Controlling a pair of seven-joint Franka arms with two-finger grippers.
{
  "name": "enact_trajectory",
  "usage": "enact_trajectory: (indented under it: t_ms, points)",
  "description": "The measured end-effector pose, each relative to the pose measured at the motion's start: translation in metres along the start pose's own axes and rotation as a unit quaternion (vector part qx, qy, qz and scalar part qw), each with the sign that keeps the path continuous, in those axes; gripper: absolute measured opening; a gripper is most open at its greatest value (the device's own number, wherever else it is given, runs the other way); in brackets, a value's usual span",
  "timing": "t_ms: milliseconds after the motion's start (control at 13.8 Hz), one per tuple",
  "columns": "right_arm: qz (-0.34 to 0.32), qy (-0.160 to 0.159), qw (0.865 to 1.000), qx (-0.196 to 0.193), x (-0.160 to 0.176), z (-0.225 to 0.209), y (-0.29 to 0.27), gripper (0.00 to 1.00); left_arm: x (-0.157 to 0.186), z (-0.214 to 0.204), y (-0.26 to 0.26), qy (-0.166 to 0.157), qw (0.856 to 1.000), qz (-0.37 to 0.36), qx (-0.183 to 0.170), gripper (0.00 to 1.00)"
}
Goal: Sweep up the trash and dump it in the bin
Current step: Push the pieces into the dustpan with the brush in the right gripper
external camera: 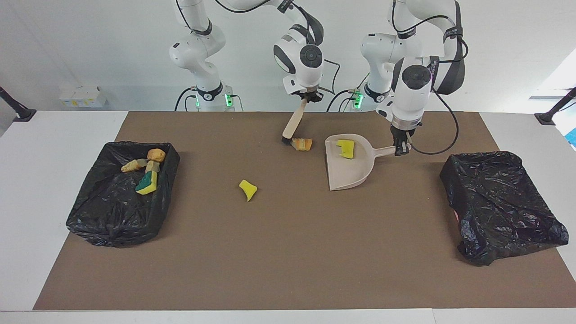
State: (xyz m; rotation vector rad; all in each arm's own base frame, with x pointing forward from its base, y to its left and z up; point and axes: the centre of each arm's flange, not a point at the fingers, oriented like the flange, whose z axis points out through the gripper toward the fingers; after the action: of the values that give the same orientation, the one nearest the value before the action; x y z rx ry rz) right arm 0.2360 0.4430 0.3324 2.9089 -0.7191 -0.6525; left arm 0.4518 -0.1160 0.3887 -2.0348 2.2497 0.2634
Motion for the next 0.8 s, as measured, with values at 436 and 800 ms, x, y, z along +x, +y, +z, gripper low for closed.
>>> enact_trajectory:
  t_ms: [436,800]
  points:
    - [-0.007,0.009,0.998,0.056,0.035,-0.016,-0.022,0.26,0.006,0.014,0.015,-0.01,1.0,-0.016,0.009,0.32]
    - [-0.142,0.003,0.984,0.107,0.053,-0.041,-0.055,0.26,0.007,0.02,0.018,-0.013,1.0,-0.02,0.011,0.32]
